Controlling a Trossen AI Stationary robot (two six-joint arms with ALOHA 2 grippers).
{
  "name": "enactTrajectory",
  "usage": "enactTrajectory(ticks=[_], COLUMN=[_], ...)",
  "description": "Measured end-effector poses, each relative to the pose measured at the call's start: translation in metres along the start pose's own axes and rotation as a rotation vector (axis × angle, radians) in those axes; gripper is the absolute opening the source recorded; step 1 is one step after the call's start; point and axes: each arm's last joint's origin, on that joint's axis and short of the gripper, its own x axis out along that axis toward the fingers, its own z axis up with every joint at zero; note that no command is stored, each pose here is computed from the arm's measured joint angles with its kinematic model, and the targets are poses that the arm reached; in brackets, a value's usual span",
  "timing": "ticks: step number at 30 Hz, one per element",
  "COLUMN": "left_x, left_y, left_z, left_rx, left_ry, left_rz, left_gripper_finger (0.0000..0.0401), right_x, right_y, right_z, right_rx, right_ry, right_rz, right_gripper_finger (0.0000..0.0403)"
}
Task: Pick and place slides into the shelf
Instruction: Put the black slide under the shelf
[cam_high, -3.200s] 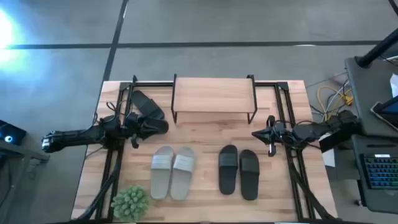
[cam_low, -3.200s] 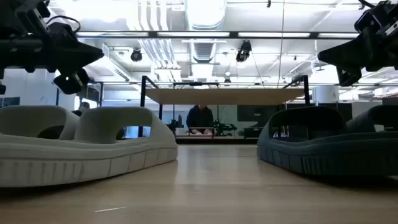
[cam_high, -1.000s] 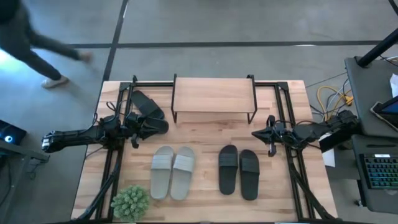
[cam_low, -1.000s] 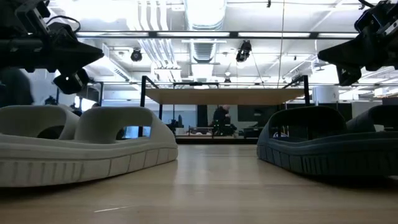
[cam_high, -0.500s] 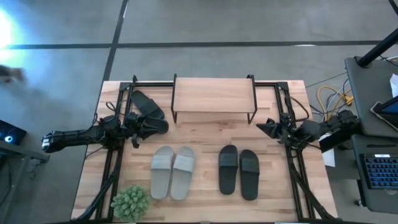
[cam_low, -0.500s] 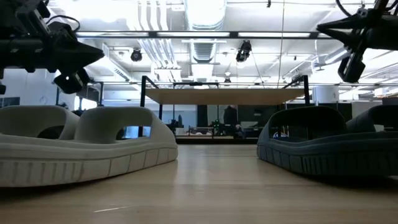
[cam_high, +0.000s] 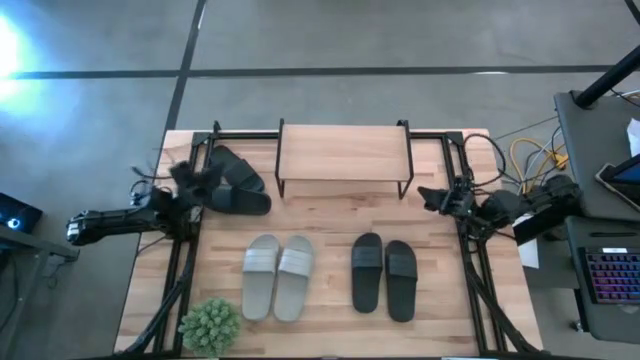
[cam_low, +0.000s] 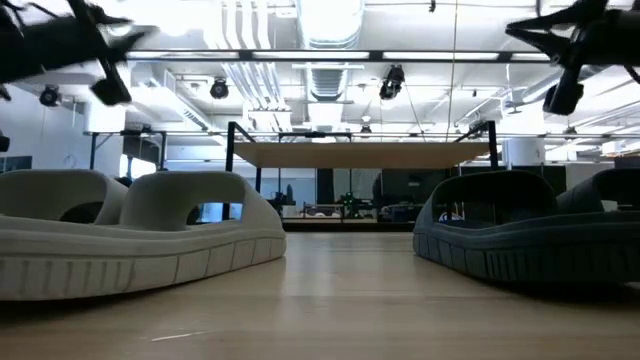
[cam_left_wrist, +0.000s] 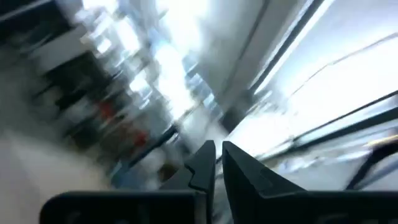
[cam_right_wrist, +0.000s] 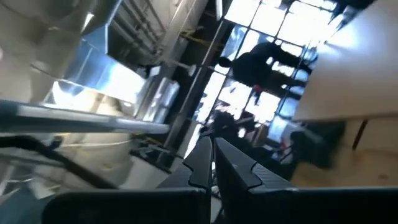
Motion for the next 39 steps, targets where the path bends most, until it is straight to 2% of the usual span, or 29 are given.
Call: enactTrajectory(ticks=[2, 5, 7, 10, 12, 15, 18, 21, 24, 27, 33, 39], left_x=[0.004, 0.018, 0.035, 0.059, 0.073, 0.090, 0.105, 0.119, 0.134, 0.140, 0.135, 0.131], left_y=[-0.013, -0.037, -0.047, -0.046, -0.050, -0.062, -0.066, -0.070, -0.071, -0.070, -0.068, -0.075], left_z=[0.009, 0.022, 0.022, 0.010, 0.009, 0.019, 0.026, 0.028, 0.022, 0.016, 0.015, 0.022], left_rx=[0.027, 0.117, 0.191, 0.396, 0.540, 0.683, 0.786, 0.916, 1.021, 1.042, 1.057, 1.076], left_ry=[-0.048, -0.008, 0.119, 0.453, 0.615, 0.774, 0.901, 1.040, 1.187, 1.305, 1.356, 1.325], left_rz=[-0.081, -0.208, -0.156, 0.108, 0.286, 0.517, 0.821, 0.985, 0.967, 0.912, 0.882, 0.830], left_gripper_finger=[0.0015, 0.0015, 0.0015, 0.0015, 0.0015, 0.0015, 0.0015, 0.0015, 0.0015, 0.0015, 0.0015, 0.0015], right_x=[0.008, 0.025, 0.039, 0.062, 0.073, 0.084, 0.086, 0.085, 0.086, 0.087, 0.093, 0.086], right_y=[0.011, 0.033, 0.046, 0.061, 0.067, 0.077, 0.083, 0.088, 0.090, 0.087, 0.085, 0.097], right_z=[0.003, 0.003, 0.001, -0.005, -0.007, -0.003, 0.002, 0.007, 0.006, -0.004, -0.049, -0.106], right_rx=[-0.051, -0.148, -0.238, -0.388, -0.472, -0.478, -0.458, -0.472, -0.480, -0.446, -0.520, -0.648], right_ry=[-0.023, -0.024, -0.022, -0.010, 0.000, 0.014, 0.056, 0.087, 0.208, 0.389, 0.664, 0.907], right_rz=[-0.021, -0.053, -0.104, -0.272, -0.408, -0.541, -0.659, -0.764, -0.841, -0.908, -0.941, -1.020], right_gripper_finger=[0.0020, 0.0032, 0.0042, 0.0062, 0.0078, 0.0100, 0.0121, 0.0143, 0.0163, 0.0180, 0.0188, 0.0177])
